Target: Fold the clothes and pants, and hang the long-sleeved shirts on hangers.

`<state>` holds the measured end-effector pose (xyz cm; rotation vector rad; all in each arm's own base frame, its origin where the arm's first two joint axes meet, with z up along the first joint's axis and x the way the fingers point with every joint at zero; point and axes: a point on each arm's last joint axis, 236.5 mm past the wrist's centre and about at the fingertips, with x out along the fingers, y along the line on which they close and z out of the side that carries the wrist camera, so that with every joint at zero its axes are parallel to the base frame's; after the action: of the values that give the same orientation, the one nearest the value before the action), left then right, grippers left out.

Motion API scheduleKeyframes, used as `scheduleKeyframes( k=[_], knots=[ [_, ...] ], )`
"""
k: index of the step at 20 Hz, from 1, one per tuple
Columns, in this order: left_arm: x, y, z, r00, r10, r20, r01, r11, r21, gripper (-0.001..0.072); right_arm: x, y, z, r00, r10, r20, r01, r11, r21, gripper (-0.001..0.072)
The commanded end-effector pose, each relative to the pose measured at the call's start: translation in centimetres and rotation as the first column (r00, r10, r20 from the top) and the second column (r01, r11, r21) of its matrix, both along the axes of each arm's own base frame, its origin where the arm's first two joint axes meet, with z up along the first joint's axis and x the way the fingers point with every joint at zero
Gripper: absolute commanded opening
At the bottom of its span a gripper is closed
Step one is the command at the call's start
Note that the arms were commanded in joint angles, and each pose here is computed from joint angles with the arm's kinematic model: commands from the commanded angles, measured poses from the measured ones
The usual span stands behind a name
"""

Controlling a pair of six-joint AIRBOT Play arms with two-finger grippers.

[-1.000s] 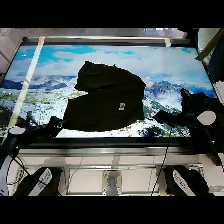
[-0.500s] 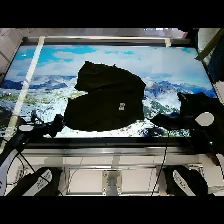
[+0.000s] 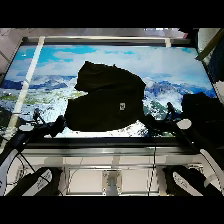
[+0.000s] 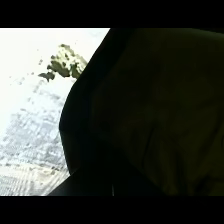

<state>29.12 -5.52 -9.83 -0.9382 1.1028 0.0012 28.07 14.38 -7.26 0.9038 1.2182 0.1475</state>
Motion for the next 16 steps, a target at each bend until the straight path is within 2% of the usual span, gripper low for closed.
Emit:
scheduleKeyframes(
  k=[1, 8, 9, 10, 11, 12, 14, 16],
  knots=[
    [-0.2, -0.3, 0.0, 0.999, -0.041, 0.011, 0.041, 0.999, 0.008, 0.002, 1.4, 0.5, -3.4, 0.993, -0.096, -0.065, 0.1, 0.993, 0.056, 0.053],
    [-0.2, -0.3, 0.0, 0.999, -0.041, 0.011, 0.041, 0.999, 0.008, 0.002, 6.3, 0.7, -3.7, 0.993, -0.113, -0.013, 0.114, 0.992, 0.06, 0.0516],
    [-0.2, -0.3, 0.0, 0.999, -0.041, 0.011, 0.041, 0.999, 0.009, 0.0021, 7.0, 0.7, -3.4, 0.993, -0.114, -0.004, 0.114, 0.991, 0.062, 0.0462],
    [-0.2, -0.3, 0.0, 0.999, -0.042, 0.011, 0.041, 0.999, 0.008, 0.0021, 7.5, 0.7, -3.2, 0.993, -0.12, 0.002, 0.12, 0.991, 0.065, 0.0329],
    [-0.2, -0.3, 0.0, 0.999, -0.042, 0.011, 0.041, 0.999, 0.008, 0.002, 7.9, 0.7, -2.8, 0.993, -0.12, 0.013, 0.119, 0.991, 0.067, 0.0105],
    [-0.1, -0.2, 0.1, 0.999, -0.047, 0.014, 0.047, 0.999, 0.017, 0.002, 8.2, 0.9, -2.4, 0.993, -0.113, 0.023, 0.111, 0.991, 0.072, 0.0034],
    [0.7, 0.5, 1.4, 0.993, -0.107, 0.05, 0.102, 0.991, 0.083, 0.0019, 8.5, 1.6, -1.0, 0.997, -0.053, 0.053, 0.049, 0.996, 0.078, 0.003],
    [1.8, 0.9, 4.8, 0.974, -0.195, 0.111, 0.178, 0.973, 0.149, 0.0019, 7.8, 2.5, 1.6, 0.985, 0.114, 0.127, -0.118, 0.993, 0.023, 0.003]
  ],
)
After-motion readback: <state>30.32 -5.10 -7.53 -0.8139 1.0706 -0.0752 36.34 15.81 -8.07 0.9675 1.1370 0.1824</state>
